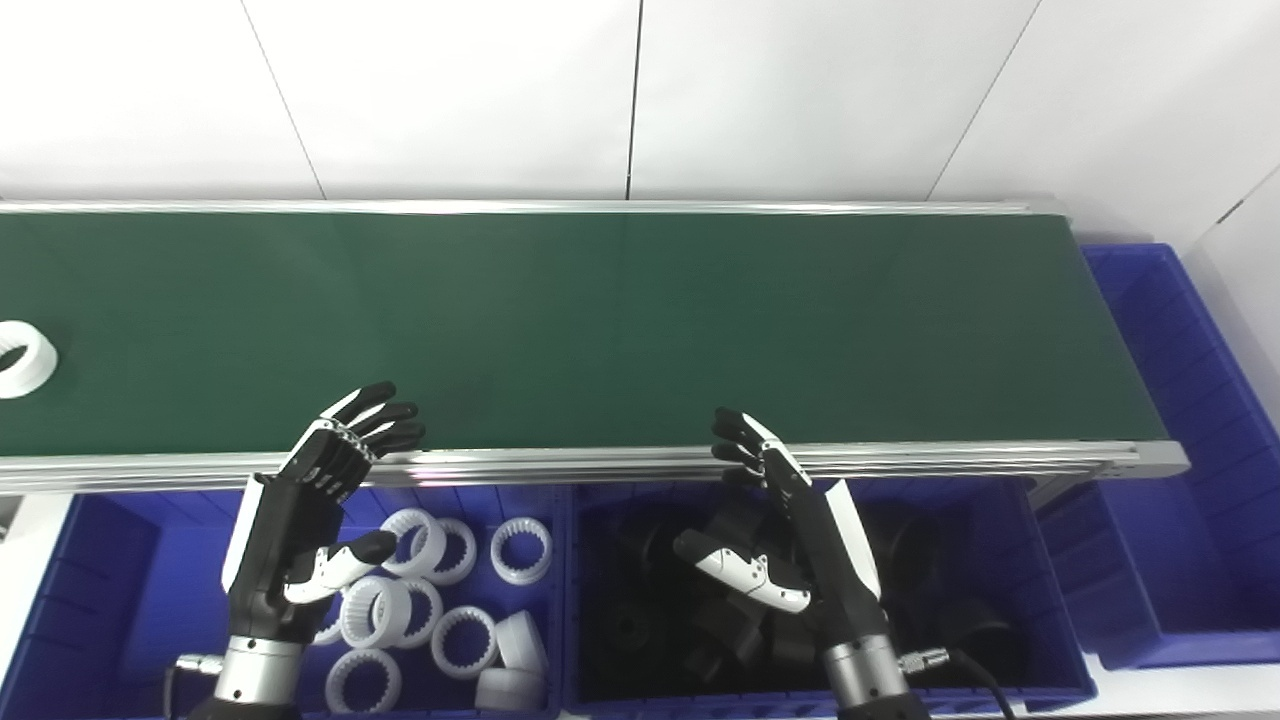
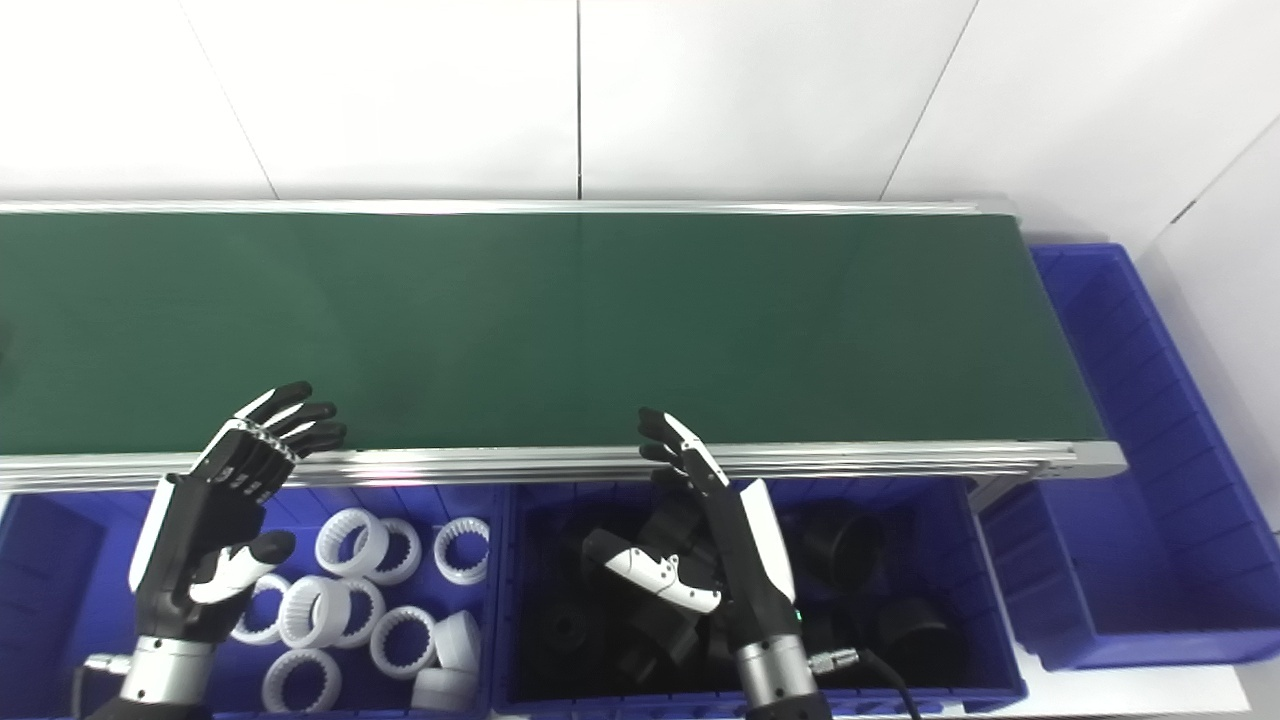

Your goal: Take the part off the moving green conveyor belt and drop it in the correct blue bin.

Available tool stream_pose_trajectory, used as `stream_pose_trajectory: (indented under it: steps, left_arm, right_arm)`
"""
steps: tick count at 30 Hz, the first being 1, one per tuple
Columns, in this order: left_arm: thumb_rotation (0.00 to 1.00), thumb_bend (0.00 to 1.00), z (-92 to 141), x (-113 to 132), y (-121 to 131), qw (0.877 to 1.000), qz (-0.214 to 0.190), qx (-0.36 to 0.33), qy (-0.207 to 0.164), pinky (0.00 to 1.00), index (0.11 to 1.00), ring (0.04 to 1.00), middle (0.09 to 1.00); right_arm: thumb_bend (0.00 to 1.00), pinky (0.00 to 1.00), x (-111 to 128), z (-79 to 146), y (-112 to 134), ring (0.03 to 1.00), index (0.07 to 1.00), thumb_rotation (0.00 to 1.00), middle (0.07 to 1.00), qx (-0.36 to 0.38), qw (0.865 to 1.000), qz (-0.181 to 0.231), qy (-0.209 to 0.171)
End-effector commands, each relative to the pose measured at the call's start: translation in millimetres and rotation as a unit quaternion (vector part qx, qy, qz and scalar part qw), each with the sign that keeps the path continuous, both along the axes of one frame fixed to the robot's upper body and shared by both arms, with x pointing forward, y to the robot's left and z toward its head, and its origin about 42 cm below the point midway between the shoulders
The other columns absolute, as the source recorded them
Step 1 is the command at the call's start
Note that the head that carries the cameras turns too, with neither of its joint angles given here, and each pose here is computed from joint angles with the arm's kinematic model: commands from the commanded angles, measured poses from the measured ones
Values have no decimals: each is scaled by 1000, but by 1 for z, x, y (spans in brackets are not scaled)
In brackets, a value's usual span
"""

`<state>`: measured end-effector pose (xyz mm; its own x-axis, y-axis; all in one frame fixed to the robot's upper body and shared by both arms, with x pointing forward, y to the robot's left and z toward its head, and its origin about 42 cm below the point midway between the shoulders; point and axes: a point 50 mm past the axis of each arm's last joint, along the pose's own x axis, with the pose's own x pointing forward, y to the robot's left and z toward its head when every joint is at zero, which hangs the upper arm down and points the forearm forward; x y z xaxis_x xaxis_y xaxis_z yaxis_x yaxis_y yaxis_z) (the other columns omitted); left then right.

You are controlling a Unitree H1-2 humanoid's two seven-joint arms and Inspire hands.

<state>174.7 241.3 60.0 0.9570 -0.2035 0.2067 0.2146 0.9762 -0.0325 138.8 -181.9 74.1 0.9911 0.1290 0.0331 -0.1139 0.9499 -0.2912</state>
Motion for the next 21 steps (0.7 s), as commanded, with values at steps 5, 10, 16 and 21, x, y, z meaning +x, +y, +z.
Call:
stream_pose_trajectory:
  steps: [5,10,16,21]
  left_arm:
    - [532,956,11,8,2,999,-7,7,-36,715,813,708,764]
    - [520,948,10,9,2,999,-9,2,-38,710,810,712,762]
    - [519,962,10,8,2,999,-9,3,-36,707,809,711,763]
    - [502,934,9,3,-10,999,-14,12,-26,711,816,712,769]
  right_arm:
    - [757,731,4,9,3,806,880,539,856,8,1000,4,-26]
    - [760,731,4,9,4,804,878,539,854,10,1000,3,-26]
    - [747,739,3,7,3,809,881,530,858,9,1000,3,-24]
    - [698,742,-1,5,-7,817,888,451,863,9,1000,3,-26]
